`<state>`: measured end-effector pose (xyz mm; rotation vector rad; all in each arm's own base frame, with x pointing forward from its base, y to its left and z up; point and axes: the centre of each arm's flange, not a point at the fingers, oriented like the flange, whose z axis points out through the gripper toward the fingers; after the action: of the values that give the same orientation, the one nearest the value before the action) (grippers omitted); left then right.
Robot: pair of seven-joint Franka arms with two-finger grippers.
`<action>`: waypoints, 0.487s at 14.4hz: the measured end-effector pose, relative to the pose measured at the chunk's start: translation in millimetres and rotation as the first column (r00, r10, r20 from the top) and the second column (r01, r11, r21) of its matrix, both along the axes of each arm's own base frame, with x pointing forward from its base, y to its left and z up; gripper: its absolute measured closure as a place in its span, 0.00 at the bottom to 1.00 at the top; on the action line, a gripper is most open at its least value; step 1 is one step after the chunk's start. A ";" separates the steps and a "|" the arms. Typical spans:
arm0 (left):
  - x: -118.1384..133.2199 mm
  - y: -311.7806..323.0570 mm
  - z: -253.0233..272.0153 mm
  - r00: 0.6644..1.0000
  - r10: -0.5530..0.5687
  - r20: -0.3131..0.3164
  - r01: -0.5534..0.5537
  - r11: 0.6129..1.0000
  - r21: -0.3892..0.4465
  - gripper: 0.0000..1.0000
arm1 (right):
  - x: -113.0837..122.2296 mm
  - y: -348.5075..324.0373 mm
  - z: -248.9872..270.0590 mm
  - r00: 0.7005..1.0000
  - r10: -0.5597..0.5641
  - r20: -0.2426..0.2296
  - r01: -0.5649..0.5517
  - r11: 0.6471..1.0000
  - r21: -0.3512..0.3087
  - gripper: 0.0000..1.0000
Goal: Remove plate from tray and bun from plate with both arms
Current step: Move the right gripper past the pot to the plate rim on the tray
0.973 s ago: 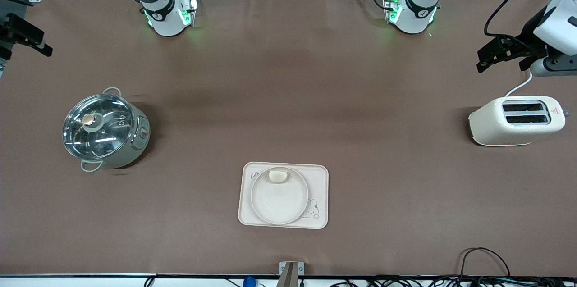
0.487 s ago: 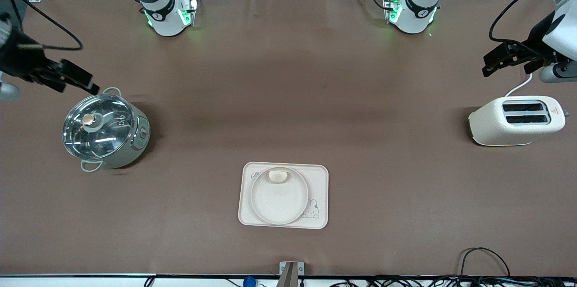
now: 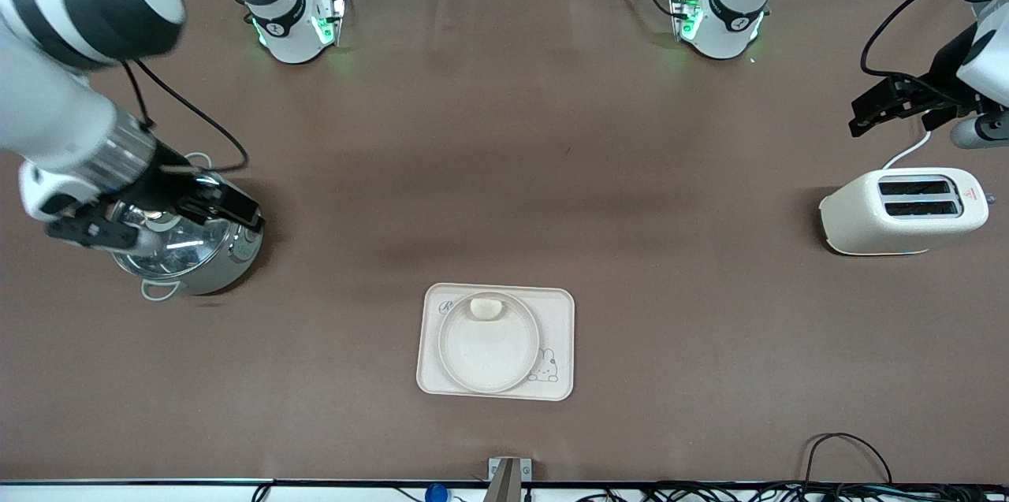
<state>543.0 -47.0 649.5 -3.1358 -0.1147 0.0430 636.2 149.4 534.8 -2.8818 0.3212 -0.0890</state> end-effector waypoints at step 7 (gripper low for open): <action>1.9 7.3 0.7 1.000 0.011 0.002 -0.011 1.000 -0.001 0.00 | 48.8 97.6 -180.3 0.998 -0.054 0.026 0.052 0.998 0.044 0.00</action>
<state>544.9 -39.7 650.2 -3.1361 -0.1321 0.0397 685.1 246.9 354.6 -2.8268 0.3896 -0.1291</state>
